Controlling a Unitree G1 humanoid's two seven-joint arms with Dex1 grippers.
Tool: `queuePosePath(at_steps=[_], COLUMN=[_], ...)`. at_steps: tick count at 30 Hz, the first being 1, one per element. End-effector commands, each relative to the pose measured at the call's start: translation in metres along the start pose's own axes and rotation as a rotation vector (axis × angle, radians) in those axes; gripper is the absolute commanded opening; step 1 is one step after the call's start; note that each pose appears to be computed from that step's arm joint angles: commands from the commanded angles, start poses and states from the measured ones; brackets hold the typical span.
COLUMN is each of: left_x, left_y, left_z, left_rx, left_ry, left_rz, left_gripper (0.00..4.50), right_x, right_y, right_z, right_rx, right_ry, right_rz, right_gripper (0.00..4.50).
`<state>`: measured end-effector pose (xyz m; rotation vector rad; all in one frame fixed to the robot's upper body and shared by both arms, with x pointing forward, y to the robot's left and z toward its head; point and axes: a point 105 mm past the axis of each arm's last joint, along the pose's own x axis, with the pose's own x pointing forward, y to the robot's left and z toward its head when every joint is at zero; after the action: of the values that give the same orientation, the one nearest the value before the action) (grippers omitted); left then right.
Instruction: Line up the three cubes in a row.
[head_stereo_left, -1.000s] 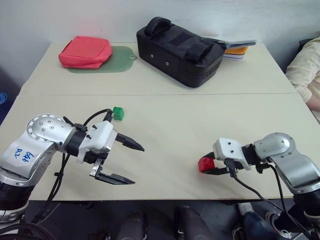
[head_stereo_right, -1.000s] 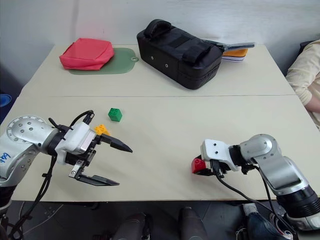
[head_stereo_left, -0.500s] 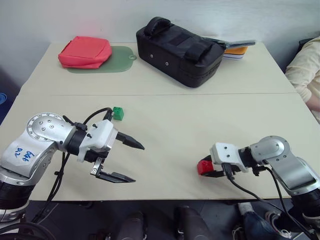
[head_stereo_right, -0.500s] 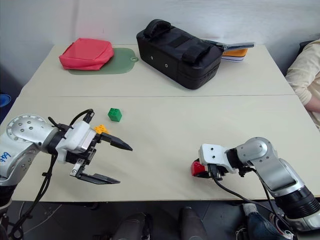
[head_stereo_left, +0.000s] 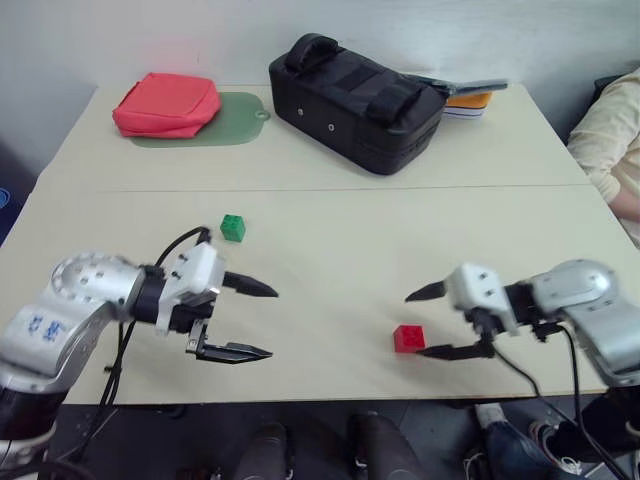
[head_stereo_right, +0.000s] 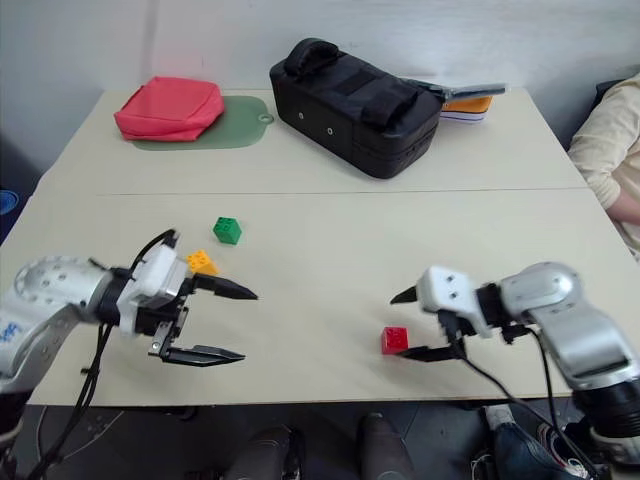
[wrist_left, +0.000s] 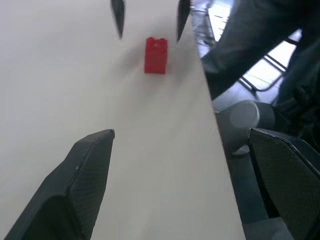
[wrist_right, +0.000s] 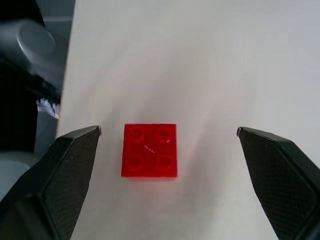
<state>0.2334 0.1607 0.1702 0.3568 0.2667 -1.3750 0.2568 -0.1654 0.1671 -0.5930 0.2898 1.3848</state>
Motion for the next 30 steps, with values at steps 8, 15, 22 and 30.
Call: queuePosePath(at_steps=[8, 15, 22, 30], left_x=[-0.11, -0.143, -0.102, -0.063], left_y=[0.0, -0.002, 0.047, 0.128], left_z=[-0.067, -0.079, -0.033, 0.011], left_rx=[-0.245, -0.282, -0.205, -0.333], left_ry=[0.068, 0.093, 0.11, 0.145], left_rz=[0.735, 0.892, 0.814, 0.89], left_gripper=[4.5, 4.5, 4.5, 4.5], right_x=[-0.039, -0.035, -0.03, -0.023], right_y=[-0.019, -0.028, -0.029, -0.026], right_z=[0.049, 0.053, 0.059, 0.063], right_rx=[-0.002, -0.013, -0.032, -0.048], right_ry=[-0.211, -0.24, -0.257, -0.275], right_rz=[-0.088, -0.092, -0.108, -0.136], right_gripper=[4.48, 4.48, 4.48, 4.48])
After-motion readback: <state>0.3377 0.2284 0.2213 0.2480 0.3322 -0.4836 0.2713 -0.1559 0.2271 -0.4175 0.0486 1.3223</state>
